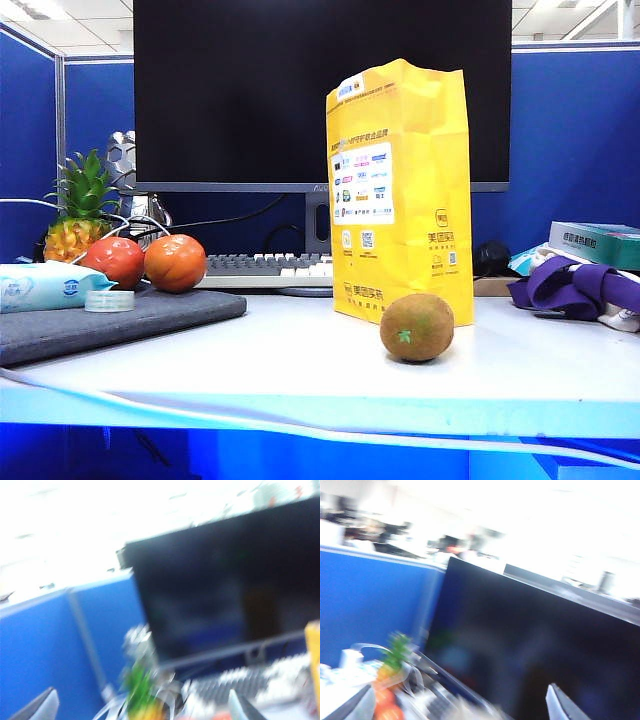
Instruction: Pick up the kiwifruit and throw it into the yellow paper bag.
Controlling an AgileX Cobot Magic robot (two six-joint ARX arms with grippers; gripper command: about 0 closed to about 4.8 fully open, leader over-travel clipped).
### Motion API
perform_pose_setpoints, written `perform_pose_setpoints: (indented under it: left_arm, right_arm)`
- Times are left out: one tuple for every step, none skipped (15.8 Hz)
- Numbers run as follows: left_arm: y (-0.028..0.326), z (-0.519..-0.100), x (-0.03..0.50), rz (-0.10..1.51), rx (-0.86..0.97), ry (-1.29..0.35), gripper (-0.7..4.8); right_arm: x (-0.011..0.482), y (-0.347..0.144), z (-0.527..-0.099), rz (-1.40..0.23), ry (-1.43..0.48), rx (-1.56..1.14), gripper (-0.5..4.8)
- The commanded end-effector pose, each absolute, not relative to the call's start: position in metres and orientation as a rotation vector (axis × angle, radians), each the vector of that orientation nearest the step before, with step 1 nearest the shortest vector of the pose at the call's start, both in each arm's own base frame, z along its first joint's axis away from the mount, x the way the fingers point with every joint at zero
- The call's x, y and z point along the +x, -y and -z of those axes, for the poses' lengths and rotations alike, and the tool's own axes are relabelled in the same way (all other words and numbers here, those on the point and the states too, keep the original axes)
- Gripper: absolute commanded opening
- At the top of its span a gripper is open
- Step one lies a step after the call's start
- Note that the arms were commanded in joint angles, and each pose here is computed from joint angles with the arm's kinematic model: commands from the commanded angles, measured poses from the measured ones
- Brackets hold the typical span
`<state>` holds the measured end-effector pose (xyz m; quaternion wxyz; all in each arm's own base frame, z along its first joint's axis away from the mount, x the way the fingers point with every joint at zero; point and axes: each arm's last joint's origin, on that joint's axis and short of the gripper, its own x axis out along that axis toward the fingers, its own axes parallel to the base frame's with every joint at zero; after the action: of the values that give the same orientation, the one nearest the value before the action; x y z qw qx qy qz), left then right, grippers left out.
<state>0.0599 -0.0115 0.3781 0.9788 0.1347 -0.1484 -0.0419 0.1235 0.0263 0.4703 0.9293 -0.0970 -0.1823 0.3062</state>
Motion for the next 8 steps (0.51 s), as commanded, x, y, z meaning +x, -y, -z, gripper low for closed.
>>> perform_pose_setpoints:
  left_arm:
    - [0.008,-0.347,0.052,0.071,0.224,0.222,4.79]
    - [0.008,-0.335,0.049,0.101,0.223,0.236,4.79]
    - [0.009,-0.316,0.044,0.172,0.221,0.257,4.79]
    - [0.008,-0.304,0.040,0.181,0.188,0.253,4.79]
    - [0.009,-0.291,0.039,0.209,0.139,0.238,4.79]
    - [0.010,-0.282,0.044,0.239,0.104,0.184,4.79]
    - [0.013,-0.280,0.048,0.298,0.082,0.214,4.79]
    - [0.014,-0.278,0.052,0.324,0.041,0.248,4.79]
  right_arm:
    - [0.085,-0.021,-0.413,-0.527,0.333,-0.129,4.79]
    - [0.076,-0.019,-0.383,-0.501,0.327,-0.062,4.79]
    - [0.070,-0.018,-0.352,-0.509,0.341,0.012,4.79]
    - [0.069,-0.018,-0.332,-0.524,0.352,0.069,4.79]
    - [0.070,-0.018,-0.307,-0.534,0.335,0.143,4.79]
    - [0.075,-0.018,-0.285,-0.526,0.302,0.214,4.79]
    - [0.080,-0.018,-0.260,-0.535,0.253,0.310,4.79]
    - [0.086,-0.019,-0.237,-0.543,0.222,0.386,4.79]
